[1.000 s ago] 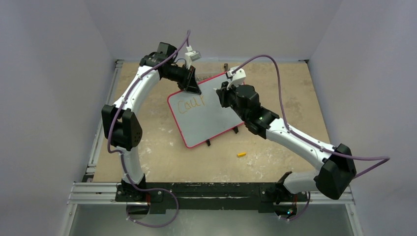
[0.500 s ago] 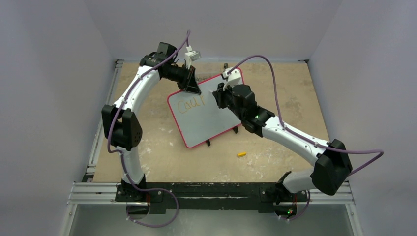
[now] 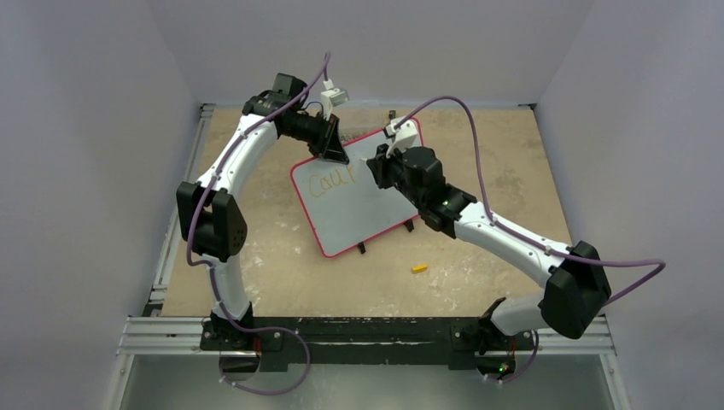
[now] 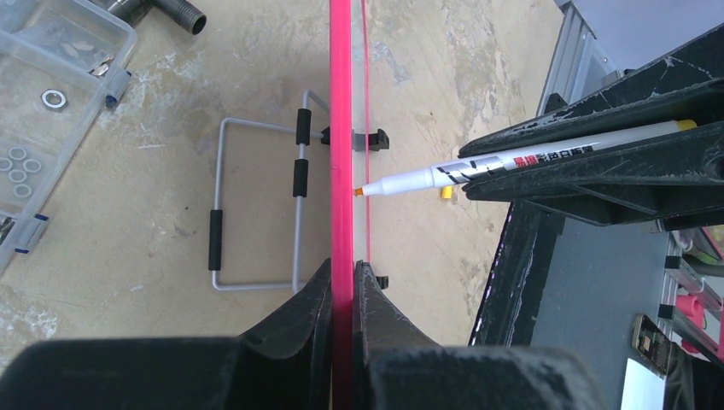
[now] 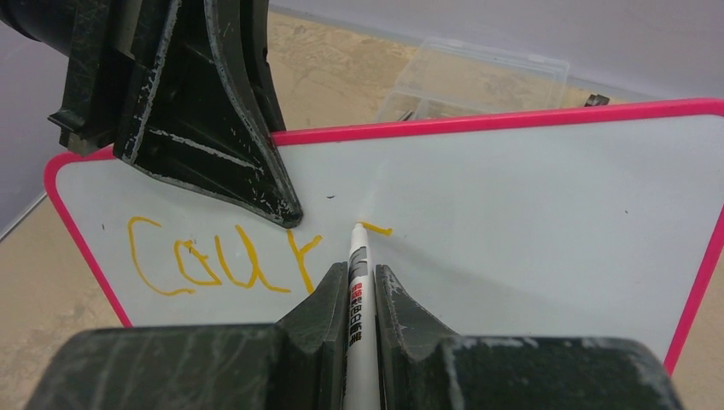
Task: Write a sentence on the whiteboard
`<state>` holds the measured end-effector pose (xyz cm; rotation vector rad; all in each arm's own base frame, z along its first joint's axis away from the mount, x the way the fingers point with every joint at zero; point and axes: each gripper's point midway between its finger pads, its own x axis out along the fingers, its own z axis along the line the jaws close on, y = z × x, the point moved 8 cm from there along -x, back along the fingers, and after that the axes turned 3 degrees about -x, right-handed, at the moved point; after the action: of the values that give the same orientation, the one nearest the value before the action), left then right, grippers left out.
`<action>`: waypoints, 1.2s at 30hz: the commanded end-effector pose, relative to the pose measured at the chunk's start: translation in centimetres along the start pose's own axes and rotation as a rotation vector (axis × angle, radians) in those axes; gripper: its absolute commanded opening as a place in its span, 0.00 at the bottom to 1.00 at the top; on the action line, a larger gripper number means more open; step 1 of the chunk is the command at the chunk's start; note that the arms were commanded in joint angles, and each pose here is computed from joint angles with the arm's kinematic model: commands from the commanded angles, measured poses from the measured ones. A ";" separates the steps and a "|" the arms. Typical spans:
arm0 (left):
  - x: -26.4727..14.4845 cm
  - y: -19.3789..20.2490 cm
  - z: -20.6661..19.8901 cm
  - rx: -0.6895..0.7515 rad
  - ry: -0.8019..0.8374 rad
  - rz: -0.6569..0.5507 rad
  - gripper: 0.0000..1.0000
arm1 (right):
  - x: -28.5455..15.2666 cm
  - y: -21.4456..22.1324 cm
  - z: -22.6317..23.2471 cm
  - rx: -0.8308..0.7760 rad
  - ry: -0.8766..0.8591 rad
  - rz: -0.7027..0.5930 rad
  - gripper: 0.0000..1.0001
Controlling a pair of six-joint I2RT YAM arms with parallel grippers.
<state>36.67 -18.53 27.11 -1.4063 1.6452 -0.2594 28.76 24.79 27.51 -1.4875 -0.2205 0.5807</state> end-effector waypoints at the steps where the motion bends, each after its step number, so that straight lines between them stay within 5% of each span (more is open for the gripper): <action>1: 0.7 -0.5 -1.7 0.073 0.072 -0.003 0.00 | 0.2 1.0 0.2 0.008 -0.037 0.024 0.00; 18: 0.7 -0.5 -1.7 0.073 0.069 -0.003 0.00 | -1.0 2.0 -1.2 -0.011 0.060 0.052 0.00; 36: 0.7 -0.6 -1.8 0.073 0.074 -0.004 0.00 | 0.2 -2.0 -1.1 -0.049 0.094 -0.036 0.00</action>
<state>36.67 -18.54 27.10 -1.4057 1.6445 -0.2584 28.93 23.86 27.45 -1.5512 -0.1629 0.5421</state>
